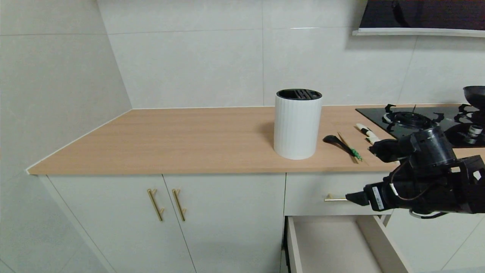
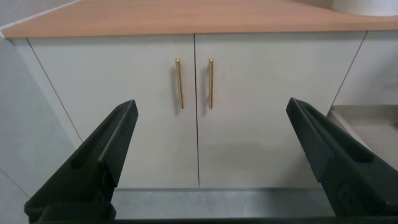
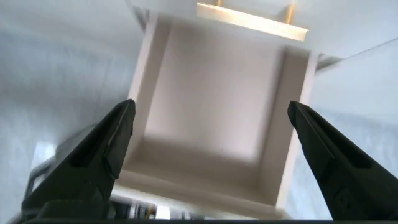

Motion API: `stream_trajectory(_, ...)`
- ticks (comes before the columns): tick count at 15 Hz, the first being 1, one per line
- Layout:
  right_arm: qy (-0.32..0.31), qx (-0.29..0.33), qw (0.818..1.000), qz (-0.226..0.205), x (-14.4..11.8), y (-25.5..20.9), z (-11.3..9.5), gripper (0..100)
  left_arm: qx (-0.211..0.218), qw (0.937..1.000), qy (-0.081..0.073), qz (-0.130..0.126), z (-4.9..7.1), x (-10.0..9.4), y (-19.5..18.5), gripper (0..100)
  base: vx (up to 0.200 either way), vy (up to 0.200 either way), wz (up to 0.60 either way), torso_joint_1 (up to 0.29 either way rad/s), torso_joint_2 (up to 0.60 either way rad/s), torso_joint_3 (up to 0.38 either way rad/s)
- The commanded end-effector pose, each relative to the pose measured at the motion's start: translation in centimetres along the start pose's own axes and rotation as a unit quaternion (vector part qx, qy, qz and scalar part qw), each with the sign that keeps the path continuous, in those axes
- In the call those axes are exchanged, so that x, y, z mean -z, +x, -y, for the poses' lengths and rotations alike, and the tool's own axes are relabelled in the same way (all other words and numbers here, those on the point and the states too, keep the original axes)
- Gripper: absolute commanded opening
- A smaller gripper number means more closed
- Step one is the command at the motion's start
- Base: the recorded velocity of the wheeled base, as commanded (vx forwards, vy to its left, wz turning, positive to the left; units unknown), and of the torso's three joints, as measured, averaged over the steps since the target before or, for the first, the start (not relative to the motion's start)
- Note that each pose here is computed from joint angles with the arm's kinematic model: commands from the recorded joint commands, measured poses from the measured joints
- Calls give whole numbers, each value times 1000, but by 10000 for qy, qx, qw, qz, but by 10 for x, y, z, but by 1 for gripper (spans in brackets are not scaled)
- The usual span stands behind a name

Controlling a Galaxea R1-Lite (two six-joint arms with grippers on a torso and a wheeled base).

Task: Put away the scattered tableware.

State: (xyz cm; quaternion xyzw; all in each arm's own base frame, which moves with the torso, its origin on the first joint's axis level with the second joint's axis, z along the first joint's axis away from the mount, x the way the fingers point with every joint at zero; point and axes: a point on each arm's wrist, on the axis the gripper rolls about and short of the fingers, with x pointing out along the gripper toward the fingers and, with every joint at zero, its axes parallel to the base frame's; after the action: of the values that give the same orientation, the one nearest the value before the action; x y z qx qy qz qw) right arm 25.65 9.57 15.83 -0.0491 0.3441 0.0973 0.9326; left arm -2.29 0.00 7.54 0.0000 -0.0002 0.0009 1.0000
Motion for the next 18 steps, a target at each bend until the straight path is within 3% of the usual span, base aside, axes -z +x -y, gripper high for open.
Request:
stream_trajectory(1, 10, 37, 9998, 211, -9, 10, -2, 100, 1, 10000, 0, -10, 0, 0, 0, 100, 0, 0, 0, 27, -56, -36)
stream_trajectory(2, 45, 210, 9983, 542, -27, 19, -3, 100, 1, 10000, 0, -2, 0, 0, 0, 100, 0, 0, 0, 0, 0, 0)
stream_trajectory(4, 182, 676, 9956, 630, -44, 46, -1, 100, 1, 10000, 0, -10, 0, 0, 0, 100, 0, 0, 0, 0, 0, 0)
stream_trajectory(10, 582, 1154, 9876, 892, -46, 79, 34, 100, 1, 10000, 0, -10, 0, 0, 0, 100, 0, 0, 0, 0, 0, 0)
stream_trajectory(18, 879, 1287, 9839, 877, -46, 112, 47, 100, 1, 10000, 0, -2, 0, 0, 0, 100, 0, 0, 0, 0, 0, 0)
